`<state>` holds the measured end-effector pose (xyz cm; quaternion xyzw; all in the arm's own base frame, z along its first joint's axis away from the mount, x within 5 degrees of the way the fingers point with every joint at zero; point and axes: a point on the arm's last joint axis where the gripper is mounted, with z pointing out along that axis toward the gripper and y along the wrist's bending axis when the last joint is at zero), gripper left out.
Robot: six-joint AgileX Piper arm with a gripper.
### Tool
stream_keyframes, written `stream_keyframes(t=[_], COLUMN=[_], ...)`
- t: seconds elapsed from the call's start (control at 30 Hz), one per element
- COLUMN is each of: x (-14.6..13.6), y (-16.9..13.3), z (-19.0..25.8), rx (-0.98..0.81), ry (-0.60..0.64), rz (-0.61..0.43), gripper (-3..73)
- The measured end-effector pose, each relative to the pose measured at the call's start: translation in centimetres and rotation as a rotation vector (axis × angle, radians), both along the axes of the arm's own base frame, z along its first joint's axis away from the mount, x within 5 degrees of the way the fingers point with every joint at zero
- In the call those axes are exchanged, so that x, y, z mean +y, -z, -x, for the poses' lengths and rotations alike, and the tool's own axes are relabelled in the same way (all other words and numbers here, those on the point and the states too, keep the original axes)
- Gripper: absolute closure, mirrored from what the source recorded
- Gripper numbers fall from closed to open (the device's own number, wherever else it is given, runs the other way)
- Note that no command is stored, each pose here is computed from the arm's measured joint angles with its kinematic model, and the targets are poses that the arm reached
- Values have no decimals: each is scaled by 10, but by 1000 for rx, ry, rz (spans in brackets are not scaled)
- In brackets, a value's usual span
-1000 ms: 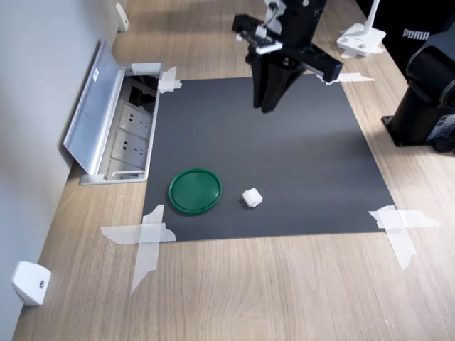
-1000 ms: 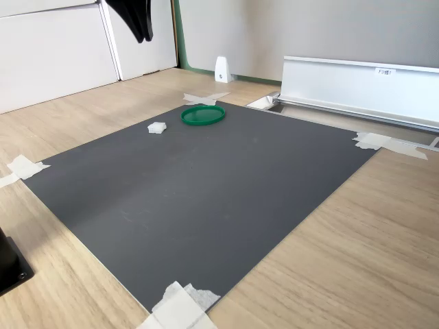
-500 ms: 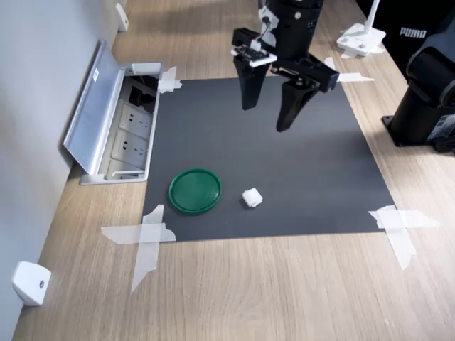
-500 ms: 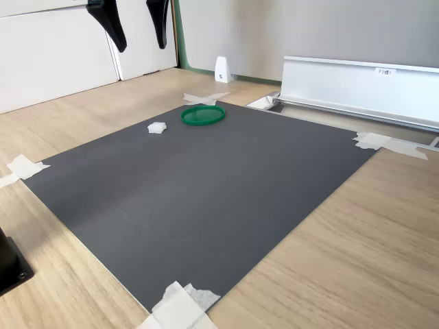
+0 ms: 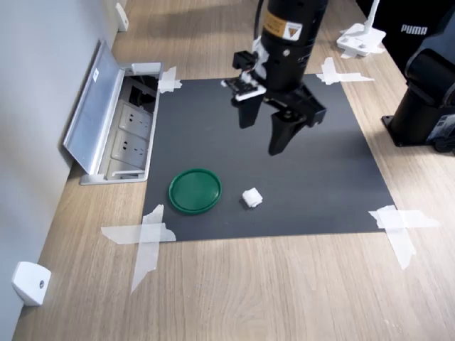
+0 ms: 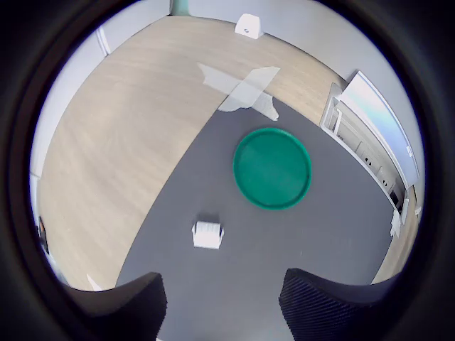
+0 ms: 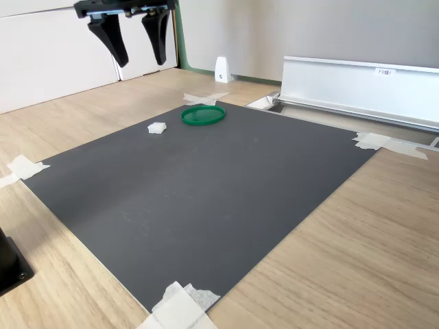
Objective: Grasp a white terminal and put it on the green lid.
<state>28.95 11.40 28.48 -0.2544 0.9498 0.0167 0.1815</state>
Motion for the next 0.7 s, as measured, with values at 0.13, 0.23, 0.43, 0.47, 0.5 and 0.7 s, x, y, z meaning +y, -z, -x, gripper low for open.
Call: stream_keyframes(t=[0.13, 0.23, 0.43, 0.47, 0.5, 0.7], x=[5, 6, 6, 6, 7, 18], y=[14, 27, 44, 48, 52, 67], z=[-7, -9, -9, -10, -11, -14], rx=[35, 49, 48, 54, 57, 65], ry=[2, 1, 3, 1, -4, -48], rz=[-11, -7, -9, -6, -3, 7], gripper=[13, 13, 13, 13, 13, 13])
